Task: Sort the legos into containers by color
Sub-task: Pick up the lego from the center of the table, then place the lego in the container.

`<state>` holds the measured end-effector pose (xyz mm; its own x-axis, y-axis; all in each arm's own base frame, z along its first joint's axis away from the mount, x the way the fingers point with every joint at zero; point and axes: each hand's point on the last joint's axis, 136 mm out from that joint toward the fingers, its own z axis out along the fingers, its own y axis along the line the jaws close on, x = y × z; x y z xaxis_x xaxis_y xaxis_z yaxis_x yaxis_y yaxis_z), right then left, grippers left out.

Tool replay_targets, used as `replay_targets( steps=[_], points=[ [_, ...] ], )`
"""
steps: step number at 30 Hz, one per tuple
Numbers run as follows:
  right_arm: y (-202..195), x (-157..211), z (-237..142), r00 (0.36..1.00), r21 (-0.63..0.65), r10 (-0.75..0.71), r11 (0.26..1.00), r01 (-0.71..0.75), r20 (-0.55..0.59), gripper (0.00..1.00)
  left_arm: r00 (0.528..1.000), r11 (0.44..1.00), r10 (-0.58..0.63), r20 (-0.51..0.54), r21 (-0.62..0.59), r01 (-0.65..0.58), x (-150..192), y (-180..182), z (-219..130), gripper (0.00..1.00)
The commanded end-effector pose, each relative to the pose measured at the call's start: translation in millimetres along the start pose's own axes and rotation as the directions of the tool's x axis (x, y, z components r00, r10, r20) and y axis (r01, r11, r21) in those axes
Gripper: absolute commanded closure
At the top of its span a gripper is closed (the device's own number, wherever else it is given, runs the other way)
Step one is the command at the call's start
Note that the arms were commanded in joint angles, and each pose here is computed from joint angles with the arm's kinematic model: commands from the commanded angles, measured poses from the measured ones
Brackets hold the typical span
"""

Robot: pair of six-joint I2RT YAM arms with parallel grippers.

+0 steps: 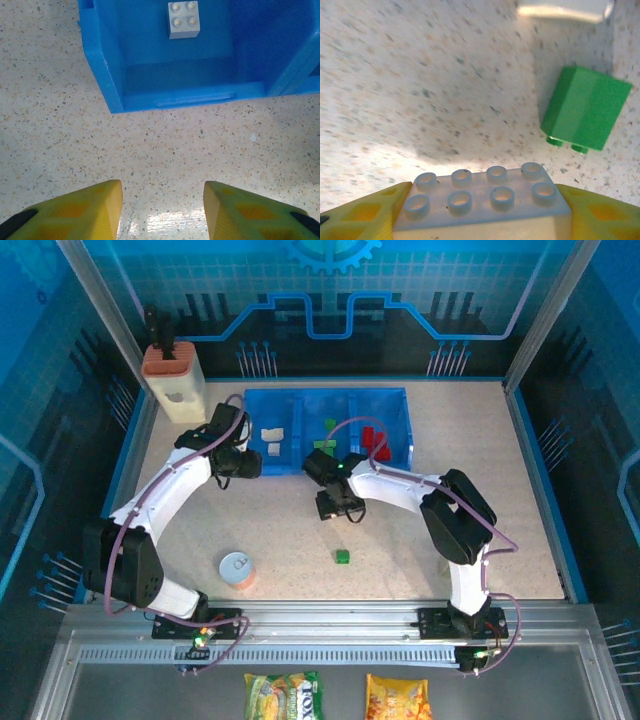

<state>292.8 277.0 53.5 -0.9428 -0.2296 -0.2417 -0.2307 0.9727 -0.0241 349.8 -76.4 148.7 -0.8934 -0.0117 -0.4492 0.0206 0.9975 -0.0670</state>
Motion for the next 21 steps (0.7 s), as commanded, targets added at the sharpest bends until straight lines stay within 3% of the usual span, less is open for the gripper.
replay_targets(
  steps=[1, 13, 21],
  points=[
    [20.0, -27.6, -24.1, 0.994, -0.039, -0.038, 0.998, 0.042, 0.101, 0.40, 0.999, 1.000, -0.020, 0.037, -0.011, 0.021, -2.9, 7.0, -6.5, 0.52],
    [85.0, -107.3, -69.6, 0.930, -0.203, -0.014, 0.975, 0.094, 0.367, 0.42, 0.985, 0.995, -0.085, 0.150, -0.047, 0.093, -17.2, 29.4, -25.5, 0.52],
    [121.3, -145.4, -75.6, 0.890, -0.328, 0.115, 0.944, 0.041, 0.442, 0.45, 0.968, 0.989, -0.133, 0.215, -0.040, 0.145, -26.3, 41.5, -37.5, 0.52]
  ],
)
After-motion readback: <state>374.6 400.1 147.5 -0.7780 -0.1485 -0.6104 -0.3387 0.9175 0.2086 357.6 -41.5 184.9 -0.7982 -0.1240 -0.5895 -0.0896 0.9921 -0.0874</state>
